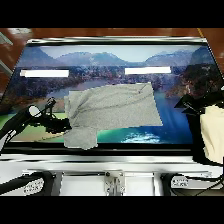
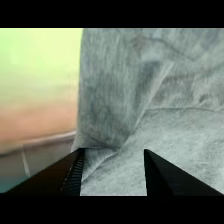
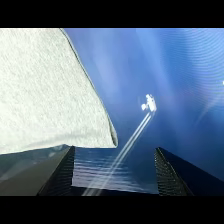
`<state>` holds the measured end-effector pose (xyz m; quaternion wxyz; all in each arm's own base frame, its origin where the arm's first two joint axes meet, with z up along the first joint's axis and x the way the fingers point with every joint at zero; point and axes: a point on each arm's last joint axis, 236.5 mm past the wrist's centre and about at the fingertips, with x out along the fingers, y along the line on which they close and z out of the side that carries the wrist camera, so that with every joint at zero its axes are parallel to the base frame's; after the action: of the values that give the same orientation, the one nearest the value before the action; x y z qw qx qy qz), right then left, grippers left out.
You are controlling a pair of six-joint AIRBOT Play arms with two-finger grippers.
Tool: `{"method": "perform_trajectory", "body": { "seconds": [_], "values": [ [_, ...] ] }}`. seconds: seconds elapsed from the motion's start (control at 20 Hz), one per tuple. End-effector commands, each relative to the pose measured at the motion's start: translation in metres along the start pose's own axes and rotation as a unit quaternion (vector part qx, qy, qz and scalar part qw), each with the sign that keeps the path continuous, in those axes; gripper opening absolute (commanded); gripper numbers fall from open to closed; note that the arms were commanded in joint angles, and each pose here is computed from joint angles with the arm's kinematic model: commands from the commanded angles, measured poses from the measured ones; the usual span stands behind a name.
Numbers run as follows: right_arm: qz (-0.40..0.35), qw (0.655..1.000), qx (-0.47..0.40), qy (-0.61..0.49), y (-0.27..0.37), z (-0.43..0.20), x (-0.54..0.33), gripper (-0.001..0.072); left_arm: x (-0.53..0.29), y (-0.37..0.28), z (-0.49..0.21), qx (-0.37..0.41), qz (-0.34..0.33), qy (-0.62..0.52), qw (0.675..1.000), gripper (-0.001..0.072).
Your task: Fold the shirts.
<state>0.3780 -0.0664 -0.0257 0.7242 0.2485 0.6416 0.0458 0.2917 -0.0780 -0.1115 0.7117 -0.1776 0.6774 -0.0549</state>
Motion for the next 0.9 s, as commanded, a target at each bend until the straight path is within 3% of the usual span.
{"method": "perform_trajectory", "body": {
  "seconds": [0.0, 0.1, 0.2, 0.25, 0.5, 0.85],
  "values": [
    [0.001, 1.000, 0.000, -0.002, 0.001, 0.001, 0.000, 0.0606, 0.003, 0.003, 0.010, -0.003, 0.006, -0.019, 1.000, 0.0385],
    [0.001, 1.000, 0.000, -0.002, 0.000, 0.001, 0.000, 0.0606, 0.003, 0.003, 0.012, -0.002, 0.006, -0.023, 1.000, 0.0169],
    [-0.004, 1.000, 0.002, 0.009, -0.003, -0.004, 0.003, 0.0606, 0.003, 0.003, 0.012, -0.002, 0.006, -0.023, 1.000, 0.0114],
    [-0.014, 1.000, 0.006, 0.019, -0.009, -0.011, 0.007, 0.0607, 0.003, 0.003, 0.011, -0.002, 0.006, -0.022, 1.000, 0.0043],
    [0.017, 0.996, 0.037, 0.078, -0.009, -0.055, 0.044, 0.0609, 0.003, 0.003, 0.006, 0.004, 0.006, -0.012, 1.000, 0.0038],
    [0.043, 0.996, 0.043, 0.072, 0.011, -0.057, 0.082, 0.0625, -0.004, 0.000, 0.004, 0.013, 0.003, -0.012, 1.000, 0.0038]
  ]
}}
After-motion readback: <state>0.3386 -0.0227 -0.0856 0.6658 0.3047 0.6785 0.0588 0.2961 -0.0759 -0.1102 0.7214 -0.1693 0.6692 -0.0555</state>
